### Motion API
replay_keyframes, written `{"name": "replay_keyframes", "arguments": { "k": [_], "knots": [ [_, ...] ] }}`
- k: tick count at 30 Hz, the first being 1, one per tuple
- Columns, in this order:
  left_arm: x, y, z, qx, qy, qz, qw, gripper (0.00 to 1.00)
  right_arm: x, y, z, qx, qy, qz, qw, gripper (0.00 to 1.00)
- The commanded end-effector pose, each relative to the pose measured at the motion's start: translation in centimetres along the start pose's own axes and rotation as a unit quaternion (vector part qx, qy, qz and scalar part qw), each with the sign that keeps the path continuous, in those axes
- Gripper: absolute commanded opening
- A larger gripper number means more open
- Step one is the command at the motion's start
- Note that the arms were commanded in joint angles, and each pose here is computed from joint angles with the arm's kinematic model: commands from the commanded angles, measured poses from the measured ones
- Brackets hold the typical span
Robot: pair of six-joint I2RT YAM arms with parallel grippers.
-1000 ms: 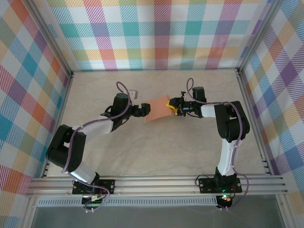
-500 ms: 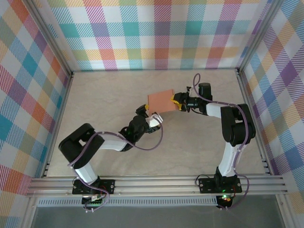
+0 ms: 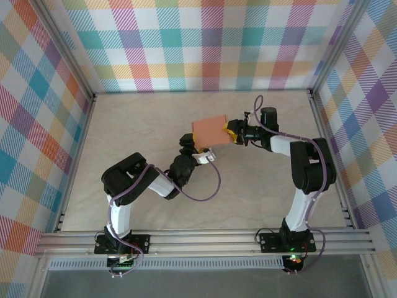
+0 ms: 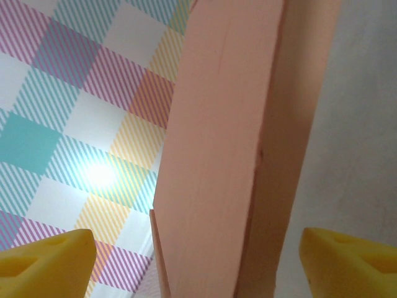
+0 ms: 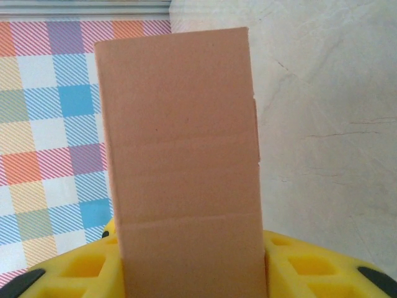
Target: Fold the paper box
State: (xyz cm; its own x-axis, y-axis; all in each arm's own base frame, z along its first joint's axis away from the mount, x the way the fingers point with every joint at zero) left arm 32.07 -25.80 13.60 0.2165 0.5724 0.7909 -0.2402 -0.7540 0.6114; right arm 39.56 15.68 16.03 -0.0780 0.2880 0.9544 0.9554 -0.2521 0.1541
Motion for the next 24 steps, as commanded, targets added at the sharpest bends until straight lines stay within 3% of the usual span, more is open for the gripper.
{"name": "replay_keyframes", "arguments": {
  "k": [1,5,14,24],
  "knots": [
    [1.1,0.5,0.5,-0.017,0.03,-0.019,0.999,0.82,1.1,-0.2,-0.6,0.003,0.022,-0.019,1.0,0.44],
    [1.0,0.2,0.7,-0.013,0.03,-0.017,0.999,0.73,1.2,-0.3,-0.6,0.004,0.025,-0.018,1.0,0.44],
    [1.4,-0.9,0.6,0.0,0.032,-0.025,0.999,0.73,1.3,-0.2,-1.3,-0.004,0.018,-0.022,1.0,0.45],
    [1.1,-1.0,0.6,-0.004,0.023,-0.033,0.999,0.67,1.7,-0.3,-1.4,-0.002,0.024,-0.022,0.999,0.44]
  ]
}}
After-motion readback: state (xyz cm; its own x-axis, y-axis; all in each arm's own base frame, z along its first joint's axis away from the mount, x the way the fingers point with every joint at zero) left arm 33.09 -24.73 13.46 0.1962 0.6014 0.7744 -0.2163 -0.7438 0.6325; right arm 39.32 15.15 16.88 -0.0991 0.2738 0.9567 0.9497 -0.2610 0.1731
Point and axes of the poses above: each hand's point on the last joint's axis, 136 mm out from that joint toward the fingers, its own z axis out along the fingers, its own x axis along the line the jaws close on, y = z × x, the point moved 7 cm from there along -z, back along the fingers, and after that the axes turned 7 degrees about -z, right-handed, at the moved point
